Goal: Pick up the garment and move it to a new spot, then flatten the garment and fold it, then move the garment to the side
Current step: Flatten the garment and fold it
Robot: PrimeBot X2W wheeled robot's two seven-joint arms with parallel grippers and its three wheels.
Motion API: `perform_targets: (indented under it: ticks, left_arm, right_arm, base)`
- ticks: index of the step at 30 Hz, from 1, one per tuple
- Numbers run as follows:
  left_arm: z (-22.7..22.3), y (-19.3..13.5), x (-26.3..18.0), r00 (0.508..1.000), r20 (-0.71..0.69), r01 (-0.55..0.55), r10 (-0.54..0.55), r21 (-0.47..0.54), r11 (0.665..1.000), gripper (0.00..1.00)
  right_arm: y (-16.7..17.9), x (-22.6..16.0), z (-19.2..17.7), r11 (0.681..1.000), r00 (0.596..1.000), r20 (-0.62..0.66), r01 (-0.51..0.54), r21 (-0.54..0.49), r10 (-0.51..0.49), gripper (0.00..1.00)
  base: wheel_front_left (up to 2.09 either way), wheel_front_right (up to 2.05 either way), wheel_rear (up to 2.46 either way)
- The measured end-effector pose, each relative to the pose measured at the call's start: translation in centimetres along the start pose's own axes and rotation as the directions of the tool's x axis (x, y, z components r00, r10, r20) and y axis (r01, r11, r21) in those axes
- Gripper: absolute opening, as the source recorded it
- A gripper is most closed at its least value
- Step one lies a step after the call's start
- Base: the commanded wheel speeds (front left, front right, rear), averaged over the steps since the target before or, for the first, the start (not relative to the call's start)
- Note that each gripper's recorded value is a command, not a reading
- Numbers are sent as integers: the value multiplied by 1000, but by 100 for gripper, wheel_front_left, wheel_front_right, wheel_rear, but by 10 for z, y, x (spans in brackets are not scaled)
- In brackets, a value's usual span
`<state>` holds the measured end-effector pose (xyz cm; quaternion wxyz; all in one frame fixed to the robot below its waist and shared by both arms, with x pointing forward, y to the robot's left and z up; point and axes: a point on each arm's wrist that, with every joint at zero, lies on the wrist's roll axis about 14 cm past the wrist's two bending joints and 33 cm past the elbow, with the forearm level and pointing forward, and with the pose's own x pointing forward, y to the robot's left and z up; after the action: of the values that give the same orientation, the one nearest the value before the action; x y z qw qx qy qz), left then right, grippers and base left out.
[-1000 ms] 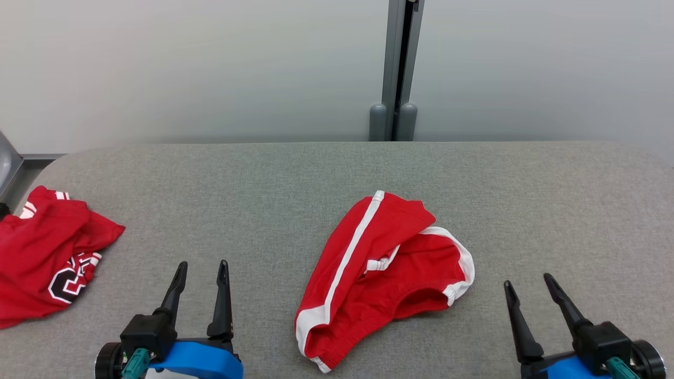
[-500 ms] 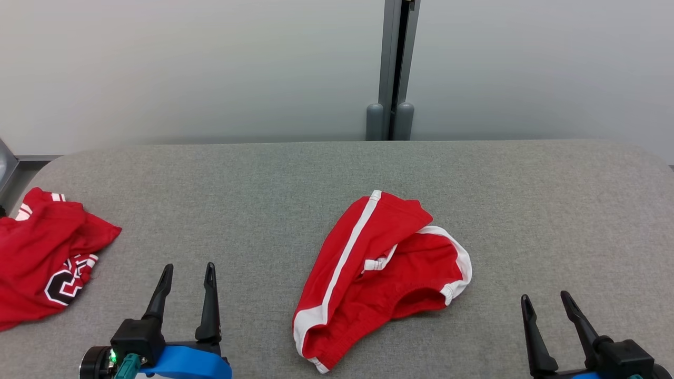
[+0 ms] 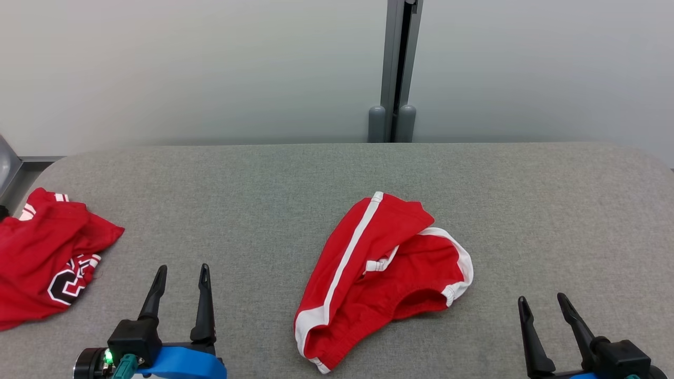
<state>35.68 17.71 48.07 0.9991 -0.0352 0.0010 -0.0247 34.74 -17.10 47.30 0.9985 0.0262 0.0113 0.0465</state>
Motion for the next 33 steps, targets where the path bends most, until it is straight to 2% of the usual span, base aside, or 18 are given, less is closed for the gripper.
perform_targets:
  ticks: [9,17,24,33]
  left_arm:
    - [-2,-4,1,1000,-7,14,-14,4,1000,100]
    - [-12,-49,8,985,-42,165,-165,17,986,100]
    - [-48,-94,-5,937,-160,318,-310,21,948,100]
    - [-97,-123,-33,847,-335,433,-413,-17,901,100]
  right_arm:
    - [-2,0,0,1000,1000,1,7,0,-7,100]
    - [-3,1,1,1000,1000,2,9,1,-9,100]
    - [-5,-1,-2,1000,1000,-7,20,6,-19,100]
    - [-11,-4,-8,999,999,-26,40,12,-39,100]
  base:
    - [0,0,0]
    - [0,0,0]
    - [0,0,0]
    - [0,0,0]
